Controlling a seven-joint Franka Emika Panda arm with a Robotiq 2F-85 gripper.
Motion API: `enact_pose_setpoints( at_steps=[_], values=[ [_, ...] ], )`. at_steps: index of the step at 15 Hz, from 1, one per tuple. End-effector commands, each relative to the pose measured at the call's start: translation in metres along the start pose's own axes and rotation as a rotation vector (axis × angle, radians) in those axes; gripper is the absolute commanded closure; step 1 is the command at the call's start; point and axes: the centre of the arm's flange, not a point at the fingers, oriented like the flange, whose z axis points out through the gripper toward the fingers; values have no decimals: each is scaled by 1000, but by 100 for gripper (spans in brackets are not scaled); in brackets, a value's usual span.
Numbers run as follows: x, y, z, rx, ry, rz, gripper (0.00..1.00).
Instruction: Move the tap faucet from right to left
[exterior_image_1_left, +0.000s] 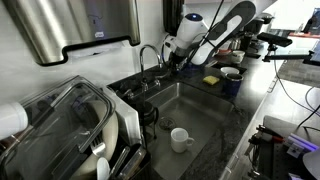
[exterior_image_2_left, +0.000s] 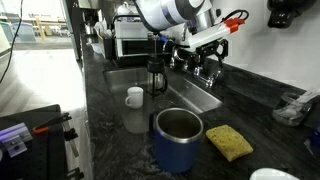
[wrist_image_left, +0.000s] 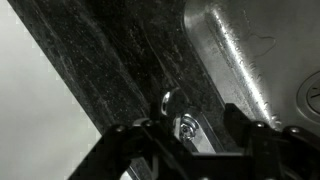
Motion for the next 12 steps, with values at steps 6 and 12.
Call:
enact_pose_setpoints(
  at_steps=[6,12],
  values=[
    [-17,21,13,-9,-28,52,99],
    [-23,19,21,7,-24,87,100]
  ],
)
